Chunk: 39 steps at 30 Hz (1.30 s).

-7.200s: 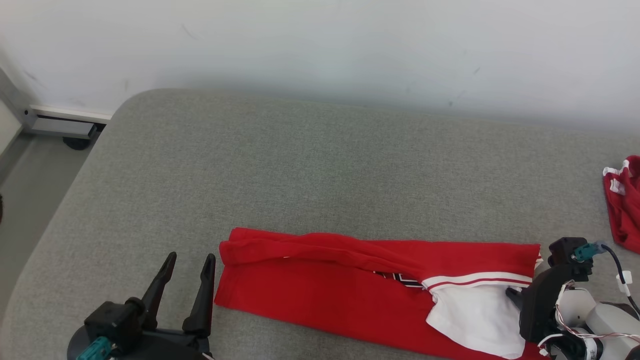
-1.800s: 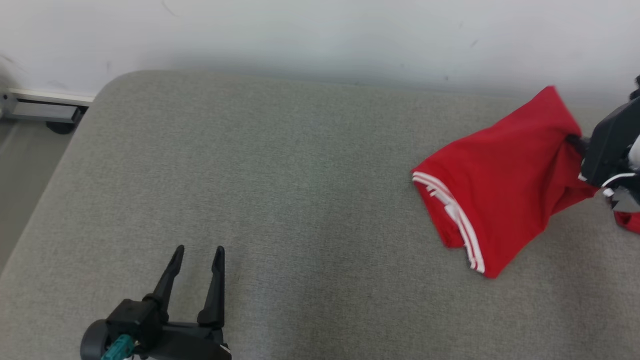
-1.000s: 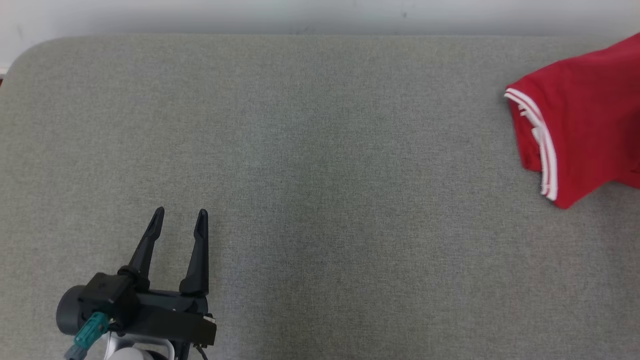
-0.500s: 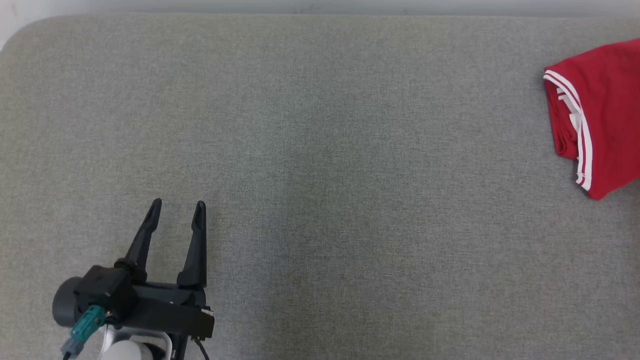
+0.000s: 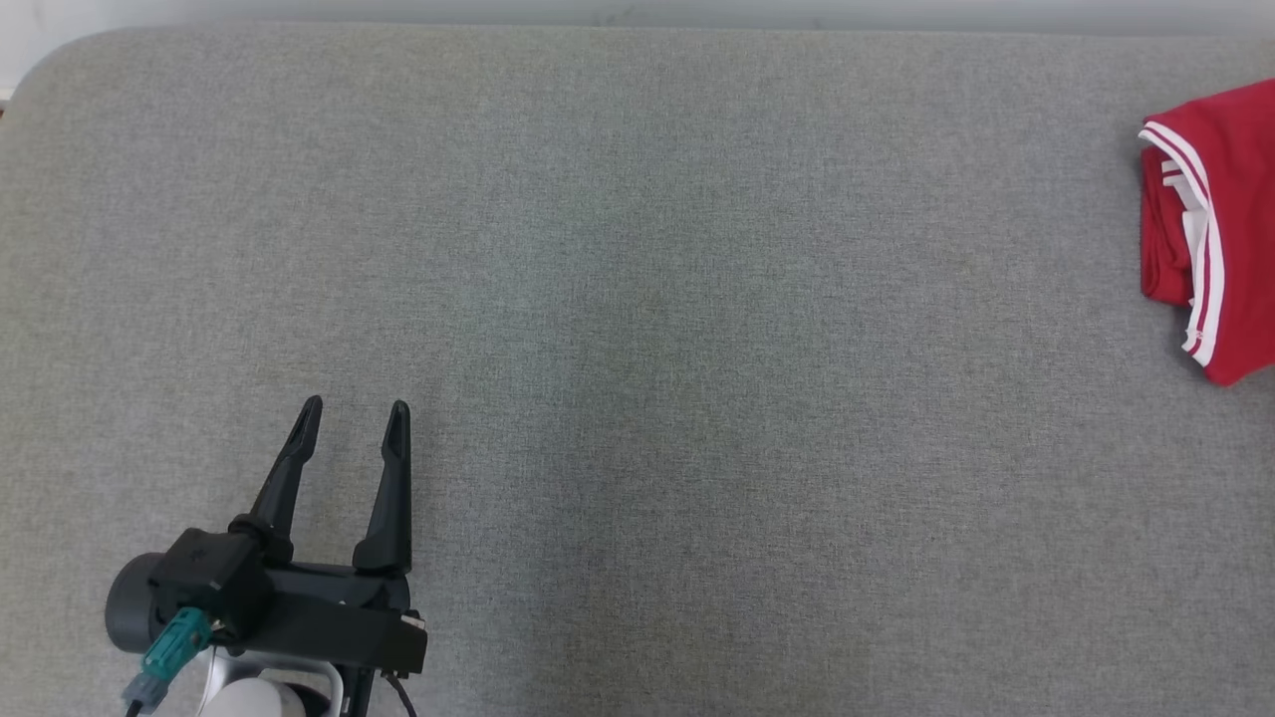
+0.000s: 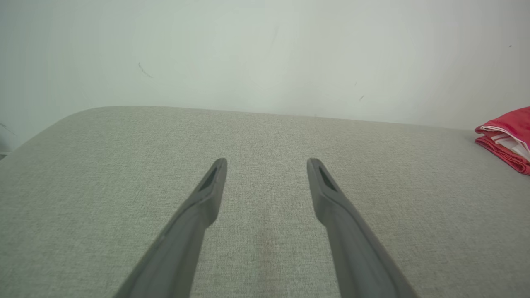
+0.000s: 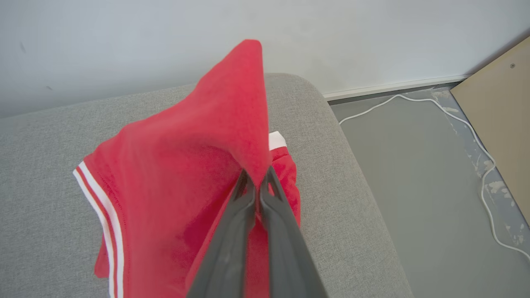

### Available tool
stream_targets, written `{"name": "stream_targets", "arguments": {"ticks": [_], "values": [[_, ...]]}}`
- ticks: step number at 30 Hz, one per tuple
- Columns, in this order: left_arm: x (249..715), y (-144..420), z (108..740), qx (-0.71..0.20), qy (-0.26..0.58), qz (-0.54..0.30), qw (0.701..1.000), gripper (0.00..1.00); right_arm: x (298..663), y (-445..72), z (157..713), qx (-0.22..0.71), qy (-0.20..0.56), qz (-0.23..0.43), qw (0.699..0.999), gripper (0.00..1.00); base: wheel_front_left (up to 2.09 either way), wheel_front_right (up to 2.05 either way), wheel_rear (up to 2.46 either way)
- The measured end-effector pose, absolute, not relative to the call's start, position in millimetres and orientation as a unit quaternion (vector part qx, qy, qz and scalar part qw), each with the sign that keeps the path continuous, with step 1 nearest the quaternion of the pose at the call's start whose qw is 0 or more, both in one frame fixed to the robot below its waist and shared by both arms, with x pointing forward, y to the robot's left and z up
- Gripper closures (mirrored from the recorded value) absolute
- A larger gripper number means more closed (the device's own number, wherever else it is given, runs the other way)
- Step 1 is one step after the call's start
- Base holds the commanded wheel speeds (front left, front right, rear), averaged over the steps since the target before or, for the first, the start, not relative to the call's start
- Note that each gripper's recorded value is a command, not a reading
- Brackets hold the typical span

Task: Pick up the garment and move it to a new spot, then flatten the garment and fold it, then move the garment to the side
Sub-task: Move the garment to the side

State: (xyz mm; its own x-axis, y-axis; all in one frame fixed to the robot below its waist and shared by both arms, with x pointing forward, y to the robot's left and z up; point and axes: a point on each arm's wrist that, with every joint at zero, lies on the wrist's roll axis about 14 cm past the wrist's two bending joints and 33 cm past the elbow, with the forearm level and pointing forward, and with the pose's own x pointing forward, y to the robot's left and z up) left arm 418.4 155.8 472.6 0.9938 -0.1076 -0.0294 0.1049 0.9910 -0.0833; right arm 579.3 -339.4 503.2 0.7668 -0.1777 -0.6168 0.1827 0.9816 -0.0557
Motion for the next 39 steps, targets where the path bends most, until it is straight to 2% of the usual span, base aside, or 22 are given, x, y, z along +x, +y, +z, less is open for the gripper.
{"name": "stream_targets", "arguments": {"ticks": [1,2,3,15,22,29,39], "values": [[418,156,473,-0.041,0.017,-0.053,0.998,0.00,579,-339,503,0.004,0.328,-0.096,0.940,0.98,0.00,0.00,0.00],[418,156,473,-0.041,0.017,-0.053,0.998,0.00,579,-341,503,-0.002,0.327,-0.098,0.940,0.36,0.00,0.00,0.00],[418,156,472,-0.041,0.017,-0.053,0.998,0.00,579,-342,502,-0.011,0.327,-0.098,0.940,0.00,0.00,0.00,0.00],[417,155,474,-0.044,0.017,-0.051,0.998,0.00,580,-346,522,-0.056,0.304,-0.095,0.946,0.00,0.00,0.00,0.00],[413,158,483,-0.048,0.007,-0.044,0.998,0.00,592,-278,550,0.019,0.205,0.001,0.979,0.00,0.00,0.00,0.00],[407,158,498,-0.053,-0.011,-0.043,0.998,0.00,561,-248,544,0.066,0.144,0.048,0.986,0.00,0.00,0.00,0.00],[374,159,497,-0.062,-0.006,-0.040,0.997,0.00,505,-210,555,0.121,0.041,0.092,0.988,0.00,0.00,0.00,0.00]]}}
